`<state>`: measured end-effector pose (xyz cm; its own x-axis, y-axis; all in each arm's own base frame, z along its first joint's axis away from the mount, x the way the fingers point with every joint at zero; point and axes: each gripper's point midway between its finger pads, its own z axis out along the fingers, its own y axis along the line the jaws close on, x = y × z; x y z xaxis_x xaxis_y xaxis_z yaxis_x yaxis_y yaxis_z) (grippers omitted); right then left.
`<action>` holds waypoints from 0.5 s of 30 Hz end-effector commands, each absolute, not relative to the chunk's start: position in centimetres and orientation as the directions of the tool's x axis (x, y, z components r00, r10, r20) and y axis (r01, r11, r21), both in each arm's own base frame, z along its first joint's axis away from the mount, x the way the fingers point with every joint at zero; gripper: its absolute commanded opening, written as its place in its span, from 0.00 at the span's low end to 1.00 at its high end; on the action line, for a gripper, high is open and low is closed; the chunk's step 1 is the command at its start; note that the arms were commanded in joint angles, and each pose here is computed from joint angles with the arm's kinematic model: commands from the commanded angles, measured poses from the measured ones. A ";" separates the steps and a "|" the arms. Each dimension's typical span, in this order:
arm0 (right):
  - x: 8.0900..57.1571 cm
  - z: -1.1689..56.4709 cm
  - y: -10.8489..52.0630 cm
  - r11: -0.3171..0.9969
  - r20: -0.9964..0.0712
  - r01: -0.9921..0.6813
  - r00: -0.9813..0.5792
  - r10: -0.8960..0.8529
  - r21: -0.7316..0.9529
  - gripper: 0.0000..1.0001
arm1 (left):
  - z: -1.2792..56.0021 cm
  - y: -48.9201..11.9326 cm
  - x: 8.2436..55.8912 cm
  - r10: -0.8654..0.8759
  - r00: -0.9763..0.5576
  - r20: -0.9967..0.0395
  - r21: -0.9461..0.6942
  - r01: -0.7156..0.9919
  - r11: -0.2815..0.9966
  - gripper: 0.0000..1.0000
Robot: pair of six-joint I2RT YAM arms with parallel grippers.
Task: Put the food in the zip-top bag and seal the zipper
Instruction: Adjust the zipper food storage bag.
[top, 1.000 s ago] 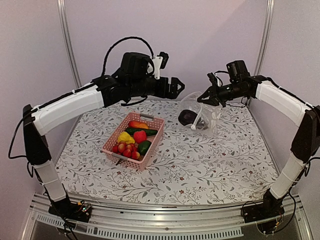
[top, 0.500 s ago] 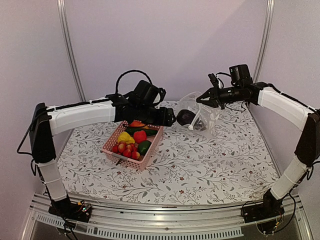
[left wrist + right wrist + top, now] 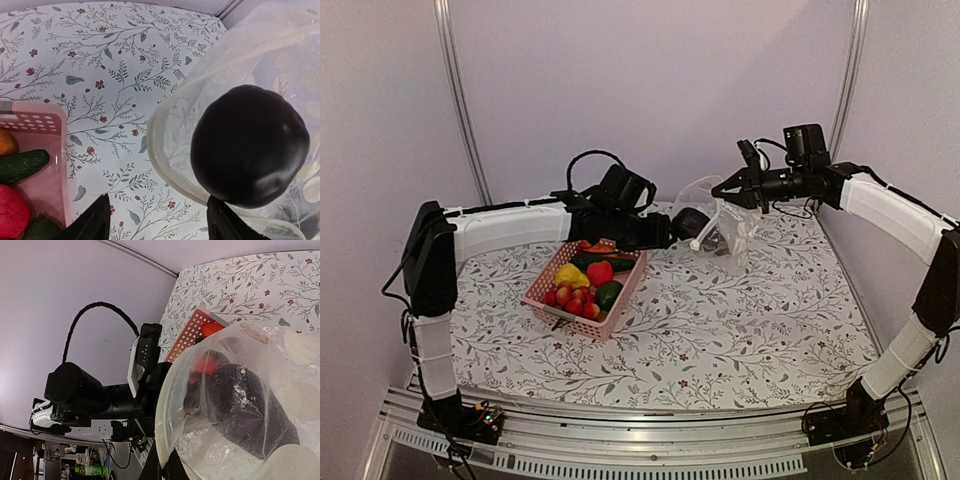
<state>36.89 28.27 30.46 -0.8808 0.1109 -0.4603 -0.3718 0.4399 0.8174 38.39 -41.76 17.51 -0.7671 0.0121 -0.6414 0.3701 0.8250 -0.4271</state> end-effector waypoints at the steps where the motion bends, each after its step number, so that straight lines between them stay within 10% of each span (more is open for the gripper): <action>1: 35.9 34.3 28.4 0.386 -0.516 -0.439 -0.848 0.120 0.811 0.00 | 17.8 -42.6 40.4 -0.088 -0.782 -0.617 -0.564 0.362 0.742 0.63; 9: 35.9 35.1 28.2 0.379 -0.525 -0.447 -0.841 0.131 0.810 0.00 | 22.4 -46.1 40.4 -0.118 -0.749 -0.652 -0.695 0.527 0.490 0.50; 15: 36.0 35.8 28.2 0.362 -0.531 -0.455 -0.835 0.144 0.813 0.00 | 20.7 -45.5 41.0 -0.129 -0.772 -0.622 -0.703 0.478 0.526 0.45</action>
